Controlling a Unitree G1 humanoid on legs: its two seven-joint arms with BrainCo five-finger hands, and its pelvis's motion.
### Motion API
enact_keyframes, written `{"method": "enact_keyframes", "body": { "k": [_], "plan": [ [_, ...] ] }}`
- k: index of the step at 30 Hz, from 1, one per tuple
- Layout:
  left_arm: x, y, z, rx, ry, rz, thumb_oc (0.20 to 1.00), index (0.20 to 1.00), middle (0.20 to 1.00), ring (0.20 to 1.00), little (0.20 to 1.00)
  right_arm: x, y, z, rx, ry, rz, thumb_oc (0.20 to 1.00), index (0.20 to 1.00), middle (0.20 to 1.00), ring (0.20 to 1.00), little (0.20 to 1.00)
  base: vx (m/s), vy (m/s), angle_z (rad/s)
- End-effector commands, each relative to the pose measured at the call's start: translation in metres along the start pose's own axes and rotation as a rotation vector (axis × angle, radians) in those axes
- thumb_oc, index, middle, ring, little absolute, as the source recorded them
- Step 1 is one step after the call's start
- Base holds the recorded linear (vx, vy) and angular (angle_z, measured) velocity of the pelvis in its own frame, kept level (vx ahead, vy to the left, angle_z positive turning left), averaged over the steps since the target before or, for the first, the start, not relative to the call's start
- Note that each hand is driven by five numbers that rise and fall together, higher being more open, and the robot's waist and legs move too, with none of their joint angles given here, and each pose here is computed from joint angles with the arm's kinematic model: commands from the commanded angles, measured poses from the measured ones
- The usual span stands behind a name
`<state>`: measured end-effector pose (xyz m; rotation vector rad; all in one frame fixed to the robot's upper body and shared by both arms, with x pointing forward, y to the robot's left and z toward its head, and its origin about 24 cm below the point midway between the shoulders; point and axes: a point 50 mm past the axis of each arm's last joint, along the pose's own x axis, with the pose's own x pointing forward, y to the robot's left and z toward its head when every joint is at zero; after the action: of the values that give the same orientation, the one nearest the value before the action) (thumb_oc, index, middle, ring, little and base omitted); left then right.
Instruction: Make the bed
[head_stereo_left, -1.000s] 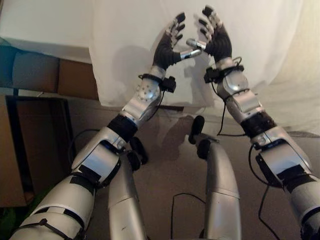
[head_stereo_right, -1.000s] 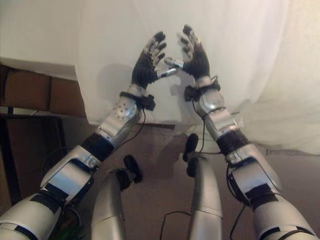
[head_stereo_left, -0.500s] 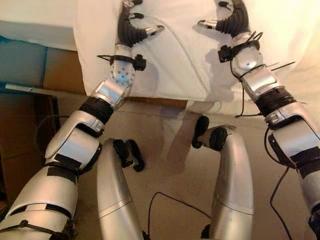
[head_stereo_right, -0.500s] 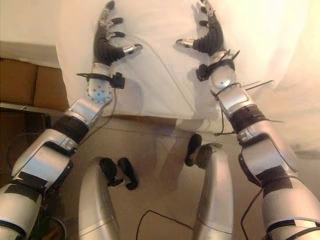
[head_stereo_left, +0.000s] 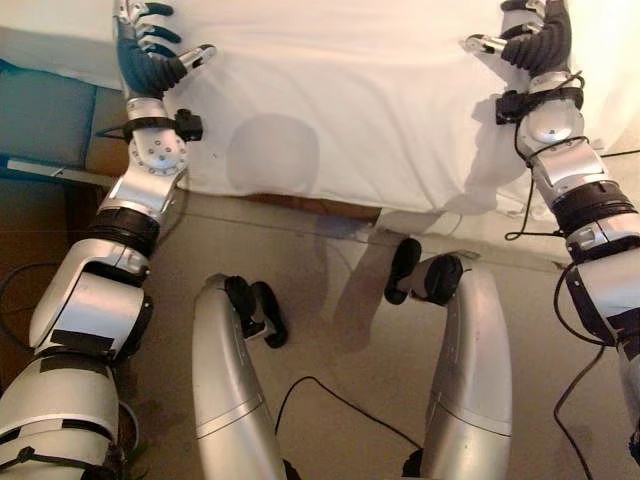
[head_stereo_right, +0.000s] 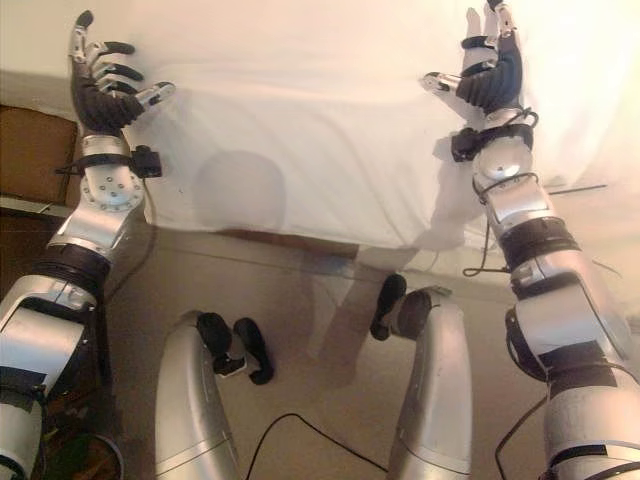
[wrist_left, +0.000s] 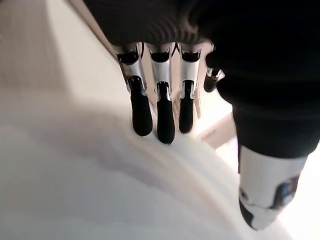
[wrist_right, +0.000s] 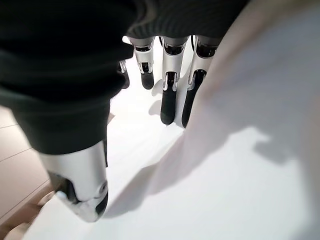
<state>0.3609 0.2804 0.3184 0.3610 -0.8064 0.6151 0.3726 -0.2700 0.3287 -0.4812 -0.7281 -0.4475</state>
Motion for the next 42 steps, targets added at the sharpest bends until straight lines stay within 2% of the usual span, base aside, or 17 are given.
{"method": "enact_keyframes", "body": {
  "k": [1,6,8,10,14,18,19,20,23,28,32,35,36,37,38,39,42],
  "plan": [
    [0.002,0.046,-0.011,0.030,0.016,0.136,1.000,1.000,1.000,1.000,1.000,-0.058,-0.075,-0.096,-0.166,0.403,-0.241,1.000,1.000,1.000,1.000,1.000,0.02,0.009,0.05],
    [-0.016,0.081,-0.043,0.114,0.127,0.202,1.000,1.000,1.000,1.000,1.000,-0.103,-0.117,-0.127,-0.201,0.550,-0.437,1.000,1.000,1.000,1.000,1.000,0.03,0.008,0.08],
    [-0.021,0.085,-0.048,0.116,0.144,0.212,1.000,1.000,1.000,1.000,1.000,-0.113,-0.122,-0.133,-0.203,0.576,-0.470,1.000,1.000,1.000,1.000,1.000,0.02,0.004,0.09],
    [-0.031,0.092,-0.060,0.123,0.194,0.239,1.000,1.000,1.000,1.000,1.000,-0.142,-0.136,-0.149,-0.206,0.673,-0.558,1.000,1.000,1.000,1.000,1.000,0.01,-0.008,0.02],
    [-0.044,0.092,-0.071,0.121,0.239,0.251,1.000,1.000,1.000,1.000,1.000,-0.193,-0.146,-0.172,-0.194,0.837,-0.704,1.000,1.000,1.000,1.000,1.000,0.02,-0.011,0.09],
    [-0.052,0.087,-0.078,0.118,0.270,0.235,1.000,1.000,1.000,1.000,1.000,-0.250,-0.142,-0.192,-0.195,1.037,-0.751,1.000,1.000,1.000,1.000,1.000,0.01,-0.009,0.06],
    [-0.053,0.086,-0.078,0.115,0.274,0.229,1.000,1.000,1.000,1.000,1.000,-0.259,-0.139,-0.194,-0.199,1.065,-0.740,1.000,1.000,1.000,1.000,1.000,0.00,0.000,0.00],
    [-0.055,0.086,-0.080,0.109,0.286,0.228,1.000,1.000,1.000,1.000,1.000,-0.285,-0.137,-0.200,-0.205,1.154,-0.740,1.000,1.000,1.000,1.000,1.000,0.00,0.000,0.00],
    [-0.056,0.082,-0.080,0.088,0.287,0.200,1.000,1.000,1.000,1.000,1.000,-0.315,-0.128,-0.207,-0.149,1.279,-0.686,1.000,1.000,1.000,1.000,1.000,0.00,-0.021,-0.04],
    [-0.061,0.071,-0.084,0.027,0.313,0.152,1.000,1.000,1.000,1.000,1.000,-0.332,-0.117,-0.212,-0.030,1.380,-0.630,1.000,1.000,1.000,1.000,1.000,-0.02,-0.029,-0.14],
    [-0.081,0.056,-0.095,-0.032,0.382,0.090,1.000,1.000,1.000,1.000,1.000,-0.345,-0.096,-0.215,0.067,1.455,-0.515,1.000,1.000,1.000,1.000,1.000,-0.09,-0.016,-0.18],
    [-0.105,0.045,-0.108,-0.091,0.462,0.053,1.000,1.000,1.000,1.000,1.000,-0.339,-0.078,-0.217,0.118,1.446,-0.434,1.000,1.000,1.000,1.000,1.000,-0.22,-0.025,-0.17],
    [-0.121,0.035,-0.116,-0.090,0.513,0.001,1.000,1.000,1.000,1.000,1.000,-0.333,-0.063,-0.217,0.147,1.423,-0.356,1.000,1.000,1.000,1.000,1.000,-0.19,-0.027,0.01],
    [-0.122,0.035,-0.117,-0.088,0.515,0.000,1.000,1.000,1.000,1.000,1.000,-0.334,-0.063,-0.217,0.144,1.425,-0.355,1.000,1.000,1.000,1.000,1.000,-0.31,-0.048,0.06],
    [-0.148,0.029,-0.135,-0.061,0.634,-0.069,1.000,1.000,1.000,1.000,1.000,-0.334,-0.050,-0.217,0.168,1.421,-0.282,1.000,1.000,1.000,1.000,1.000,-0.18,-0.025,0.09],
    [-0.148,0.029,-0.135,-0.062,0.634,-0.069,1.000,1.000,1.000,1.000,1.000,-0.334,-0.050,-0.217,0.168,1.421,-0.282,1.000,1.000,1.000,1.000,1.000,-0.25,-0.021,0.07],
    [-0.213,0.027,-0.165,0.049,0.848,-0.231,1.000,1.000,1.000,1.000,1.000,-0.353,-0.037,-0.215,0.151,1.459,-0.180,1.000,1.000,1.000,1.000,1.000,-0.13,0.023,0.03]
  ]
}}
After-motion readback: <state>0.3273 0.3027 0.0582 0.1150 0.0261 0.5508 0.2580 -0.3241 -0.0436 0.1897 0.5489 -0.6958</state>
